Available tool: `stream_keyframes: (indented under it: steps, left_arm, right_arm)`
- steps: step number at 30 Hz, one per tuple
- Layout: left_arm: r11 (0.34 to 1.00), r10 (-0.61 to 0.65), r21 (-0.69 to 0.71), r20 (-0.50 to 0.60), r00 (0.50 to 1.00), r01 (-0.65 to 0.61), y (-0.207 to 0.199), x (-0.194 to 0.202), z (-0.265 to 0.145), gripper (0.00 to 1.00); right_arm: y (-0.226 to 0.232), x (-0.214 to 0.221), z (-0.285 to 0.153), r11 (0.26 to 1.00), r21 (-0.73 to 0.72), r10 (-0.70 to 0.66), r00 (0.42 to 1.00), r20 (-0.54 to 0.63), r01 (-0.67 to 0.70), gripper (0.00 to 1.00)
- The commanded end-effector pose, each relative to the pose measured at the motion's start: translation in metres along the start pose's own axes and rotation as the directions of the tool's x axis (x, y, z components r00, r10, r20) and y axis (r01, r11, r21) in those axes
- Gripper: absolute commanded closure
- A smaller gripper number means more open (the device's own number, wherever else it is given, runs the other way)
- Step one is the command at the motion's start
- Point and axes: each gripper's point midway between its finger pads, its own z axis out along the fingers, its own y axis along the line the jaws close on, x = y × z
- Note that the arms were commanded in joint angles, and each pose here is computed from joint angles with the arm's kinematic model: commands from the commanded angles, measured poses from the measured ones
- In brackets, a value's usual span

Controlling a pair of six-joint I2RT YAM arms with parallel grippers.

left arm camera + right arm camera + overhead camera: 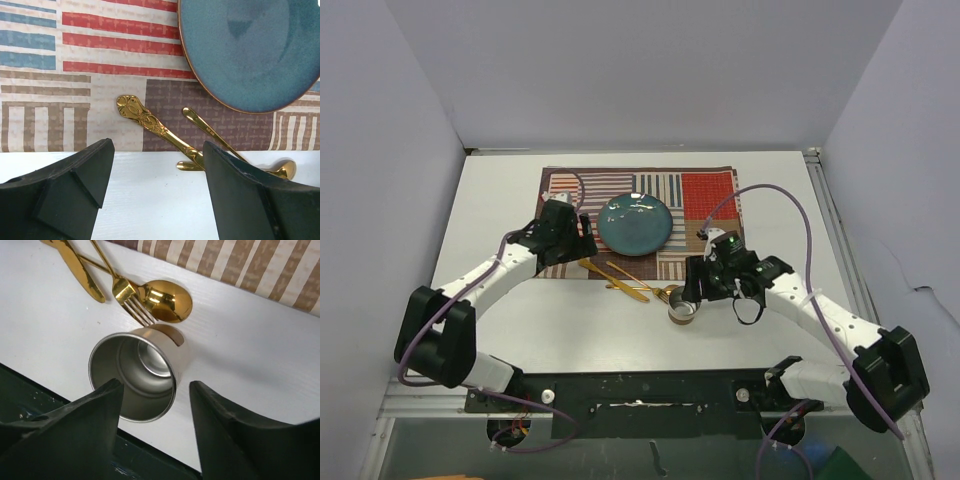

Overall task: Set the dinner table for one person
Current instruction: Pick up the cup at the center of the board.

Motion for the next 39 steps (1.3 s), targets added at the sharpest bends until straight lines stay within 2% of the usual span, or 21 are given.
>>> stream_keyframes:
  steps: [1,4,6,9,10,18,24,28,36,39]
  left_arm:
    - [0.999,-0.001,0.050,0.048,0.999,-0.002,-0.018,-0.016,-0.002,0.27]
    - [0.999,-0.003,0.053,0.050,0.999,0.000,-0.018,-0.015,-0.003,0.27]
    - [0.998,-0.003,0.058,0.056,0.998,0.000,-0.019,-0.015,-0.004,0.27]
    - [0.998,-0.003,0.057,0.061,0.998,0.000,-0.018,-0.015,-0.006,0.27]
    - [0.998,-0.004,0.057,0.062,0.998,0.000,-0.018,-0.015,-0.006,0.27]
    - [0.998,-0.005,0.065,0.045,0.999,0.002,-0.018,-0.009,-0.002,0.27]
    - [0.997,-0.008,0.074,0.047,0.999,0.004,-0.020,-0.010,0.000,0.27]
    - [0.996,-0.010,0.086,0.044,0.999,0.006,-0.023,-0.010,0.001,0.27]
    - [0.996,-0.011,0.094,0.047,0.999,0.007,-0.024,-0.010,0.002,0.27]
    - [0.996,-0.008,0.094,0.036,0.999,0.005,-0.024,-0.007,0.006,0.27]
  right_arm:
    - [0.000,-0.024,0.007,0.998,0.040,-0.038,0.999,0.024,0.037,0.50]
    - [-0.001,-0.023,0.019,0.998,0.040,-0.038,0.999,0.000,0.038,0.61]
    - [-0.001,-0.022,0.026,0.999,0.036,-0.037,0.999,-0.015,0.037,0.72]
    - [-0.002,-0.020,0.033,0.999,0.035,-0.031,0.999,-0.036,0.032,0.98]
    - [-0.002,-0.019,0.034,0.999,0.037,-0.029,0.999,-0.041,0.030,1.00]
    - [0.005,-0.042,0.018,0.998,0.047,-0.045,0.999,0.014,0.044,1.00]
    - [0.016,-0.092,-0.025,0.989,0.098,-0.117,0.988,0.099,0.107,1.00]
    - [0.007,-0.129,-0.039,0.976,0.167,-0.166,0.977,0.132,0.143,1.00]
    - [-0.062,-0.207,-0.006,0.934,0.336,-0.186,0.967,0.176,0.119,1.00]
    - [-0.075,-0.244,0.013,0.913,0.384,-0.232,0.950,0.206,0.140,1.00]
